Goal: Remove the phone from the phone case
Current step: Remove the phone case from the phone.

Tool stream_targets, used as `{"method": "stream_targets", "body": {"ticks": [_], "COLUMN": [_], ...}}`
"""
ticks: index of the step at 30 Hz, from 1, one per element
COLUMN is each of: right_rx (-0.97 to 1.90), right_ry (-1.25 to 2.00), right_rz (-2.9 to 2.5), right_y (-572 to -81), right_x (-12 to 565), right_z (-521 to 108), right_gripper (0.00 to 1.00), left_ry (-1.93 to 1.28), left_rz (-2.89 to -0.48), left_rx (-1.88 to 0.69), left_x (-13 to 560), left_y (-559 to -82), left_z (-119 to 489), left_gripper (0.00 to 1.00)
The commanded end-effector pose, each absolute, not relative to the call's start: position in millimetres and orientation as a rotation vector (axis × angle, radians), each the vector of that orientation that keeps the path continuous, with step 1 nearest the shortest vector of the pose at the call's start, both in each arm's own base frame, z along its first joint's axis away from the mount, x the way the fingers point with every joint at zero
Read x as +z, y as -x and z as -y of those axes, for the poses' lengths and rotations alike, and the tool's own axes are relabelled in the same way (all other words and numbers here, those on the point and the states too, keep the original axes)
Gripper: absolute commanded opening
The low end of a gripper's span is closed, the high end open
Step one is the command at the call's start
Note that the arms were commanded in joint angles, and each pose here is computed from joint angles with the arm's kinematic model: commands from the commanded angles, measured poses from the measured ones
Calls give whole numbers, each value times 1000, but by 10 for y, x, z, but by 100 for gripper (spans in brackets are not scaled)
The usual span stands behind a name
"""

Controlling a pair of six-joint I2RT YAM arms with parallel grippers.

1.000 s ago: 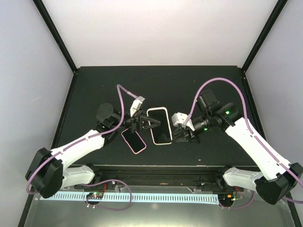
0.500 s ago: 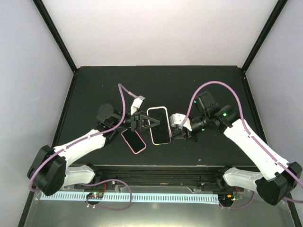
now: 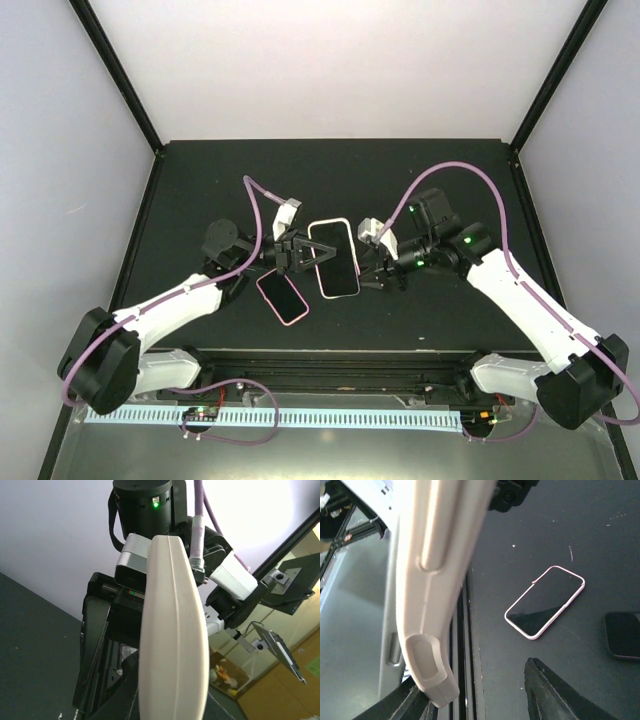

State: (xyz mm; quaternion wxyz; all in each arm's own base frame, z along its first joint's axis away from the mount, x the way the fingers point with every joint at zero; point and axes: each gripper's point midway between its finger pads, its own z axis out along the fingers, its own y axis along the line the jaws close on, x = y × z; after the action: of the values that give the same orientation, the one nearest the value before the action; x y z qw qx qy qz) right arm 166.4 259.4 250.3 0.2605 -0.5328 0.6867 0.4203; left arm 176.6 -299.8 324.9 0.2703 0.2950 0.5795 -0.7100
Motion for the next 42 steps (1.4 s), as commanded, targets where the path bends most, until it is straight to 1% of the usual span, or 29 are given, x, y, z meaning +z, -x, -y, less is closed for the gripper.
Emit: {"method": "stream_targets", "body": {"ticks": [1, 6, 10, 13, 18, 20, 21, 23, 24, 25, 29, 31, 33, 34, 35, 37, 39, 40, 42], "right_rx": [1068, 1130, 1333, 1439, 1489, 1500, 1505, 1509, 1513, 1506, 1474, 1451, 1444, 1444, 1450, 1481, 1466, 1426, 1341], "right_ry": [1251, 1201, 1209, 1263, 1315, 1330, 1329, 1315, 1303, 1285, 1241, 1203, 1144, 1101, 1052, 937, 849, 806, 739], "right_rz": [-1739, -1732, -1658, -1587, -1536, -1524, -1527, -1543, -1560, -1581, -1637, -1680, -1724, -1753, -1770, -1818, -1838, -1862, -1913], "right_y": [-2230, -2257, -2099, -1915, -1724, -1655, -1636, -1621, -1619, -1633, -1642, -1689, -1768, -1827, -1894, -2016, -2149, -2230, -2352], "right_x": [2848, 2984, 3175, 3282, 3345, 3353, 3350, 3349, 3343, 3332, 3254, 3184, 3123, 3073, 3049, 2931, 2860, 2801, 2681], "right_z": [-2760, -2745, -2718, -2705, -2653, -2630, -2622, -2607, -2605, -2602, -2553, -2508, -2454, -2422, -2379, -2289, -2207, -2169, -2102], "right_gripper": [47, 48, 56, 59, 58, 54, 51, 41, 33, 27, 17, 9, 2, 1, 1, 1, 1, 1, 1], "left_ry": [-971, -961, -986, -985, -986, -952, -919, -865, -831, -797, -708, -646, -519, -462, -404, -334, -265, -238, -183], "left_rz": [-1398, -1433, -1458, -1492, -1540, -1575, -1595, -1620, -1638, -1657, -1704, -1719, -1755, -1755, -1750, -1755, -1797, -1823, -1853], "left_rx": [-1946, -1923, -1885, -1861, -1842, -1811, -1780, -1726, -1694, -1664, -1604, -1571, -1490, -1447, -1398, -1317, -1230, -1187, -1116], "left_x": [3491, 3364, 3273, 3218, 3179, 3166, 3151, 3132, 3111, 3091, 3070, 3095, 3080, 3089, 3106, 3117, 3079, 3048, 2979], "left_y": [-1357, -1370, -1394, -1448, -1577, -1684, -1765, -1894, -1975, -2058, -2346, -2500, -2724, -2822, -2928, -3080, -3208, -3248, -3290], "left_z": [3013, 3025, 3059, 3095, 3196, 3239, 3262, 3286, 3294, 3298, 3355, 3361, 3302, 3256, 3208, 3134, 3054, 3012, 2903], "left_gripper": [1, 1, 2, 2, 1, 2, 2, 2, 2, 1, 2, 4, 8, 19, 26, 40, 50, 53, 57]}}
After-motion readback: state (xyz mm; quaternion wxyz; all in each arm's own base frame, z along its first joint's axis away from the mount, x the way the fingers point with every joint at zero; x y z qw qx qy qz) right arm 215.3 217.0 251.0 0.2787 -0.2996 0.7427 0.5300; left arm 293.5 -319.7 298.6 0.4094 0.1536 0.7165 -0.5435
